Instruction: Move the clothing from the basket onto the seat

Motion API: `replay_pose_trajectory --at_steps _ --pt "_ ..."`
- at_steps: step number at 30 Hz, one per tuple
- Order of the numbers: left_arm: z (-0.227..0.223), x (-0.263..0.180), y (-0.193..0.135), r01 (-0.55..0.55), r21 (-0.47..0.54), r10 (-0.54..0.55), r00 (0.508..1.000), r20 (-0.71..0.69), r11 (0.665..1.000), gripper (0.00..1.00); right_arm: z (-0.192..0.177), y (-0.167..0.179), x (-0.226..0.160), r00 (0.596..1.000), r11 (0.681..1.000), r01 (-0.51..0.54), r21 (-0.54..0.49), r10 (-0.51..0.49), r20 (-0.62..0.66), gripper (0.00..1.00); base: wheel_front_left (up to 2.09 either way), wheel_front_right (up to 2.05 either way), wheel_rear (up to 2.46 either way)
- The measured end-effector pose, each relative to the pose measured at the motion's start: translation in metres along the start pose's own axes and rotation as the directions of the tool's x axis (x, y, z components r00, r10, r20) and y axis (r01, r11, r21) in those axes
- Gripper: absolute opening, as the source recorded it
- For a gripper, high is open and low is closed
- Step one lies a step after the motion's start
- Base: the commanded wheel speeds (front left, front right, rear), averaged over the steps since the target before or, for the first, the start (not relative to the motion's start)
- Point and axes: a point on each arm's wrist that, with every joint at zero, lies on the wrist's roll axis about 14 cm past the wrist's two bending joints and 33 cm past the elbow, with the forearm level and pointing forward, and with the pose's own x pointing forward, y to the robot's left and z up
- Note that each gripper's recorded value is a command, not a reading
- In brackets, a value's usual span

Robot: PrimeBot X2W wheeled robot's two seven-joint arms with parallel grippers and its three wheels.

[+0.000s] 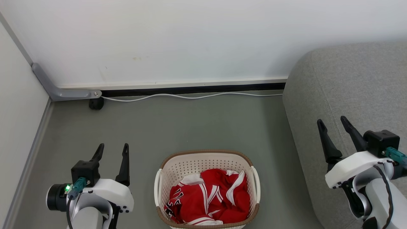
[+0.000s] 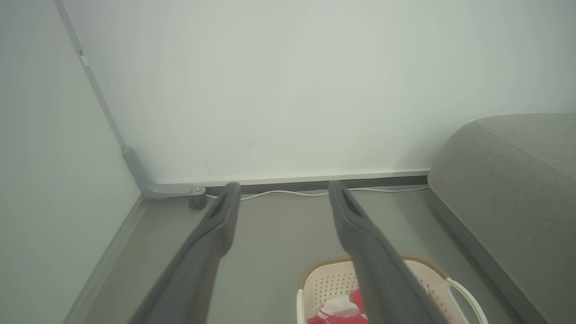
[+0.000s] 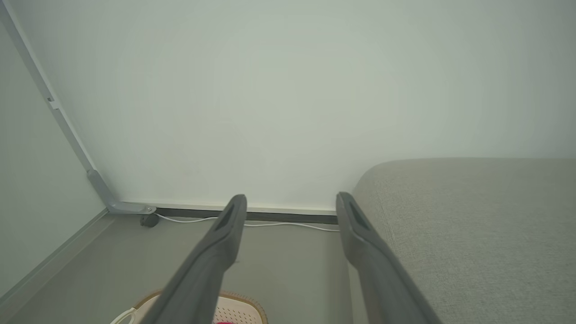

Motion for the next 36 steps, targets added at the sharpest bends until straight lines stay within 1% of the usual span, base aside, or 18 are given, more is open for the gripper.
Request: replay_pose_trajectory --at_steps 6,22,29,36 --pt "-0.002 0.0 0.006 -0.022 -0.008 0.022 1.0 -0.004 1.0 1.0 -0.001 -0.005 0.001 1.0 1.0 0.017 0.004 -0.017 -0.001 1.0 0.0 0.0 0.0" --pt "-0.01 0.003 0.003 -0.016 -0.013 0.016 0.999 -0.027 1.0 1.0 0.0 -0.006 0.005 1.0 1.0 0.016 0.007 -0.016 0.007 1.0 0.0 0.0 0.0" --pt "-0.03 0.013 -0.009 0.008 -0.026 -0.01 0.997 -0.075 1.0 1.0 0.005 -0.007 0.023 0.999 1.0 0.006 0.009 -0.007 0.031 1.0 0.0 0.0 0.0" --pt "-0.043 0.042 -0.031 0.053 -0.047 -0.058 0.993 -0.1 0.997 1.0 0.002 -0.016 0.047 0.999 1.0 0.008 0.007 -0.008 0.044 1.0 0.0 0.0 0.0"
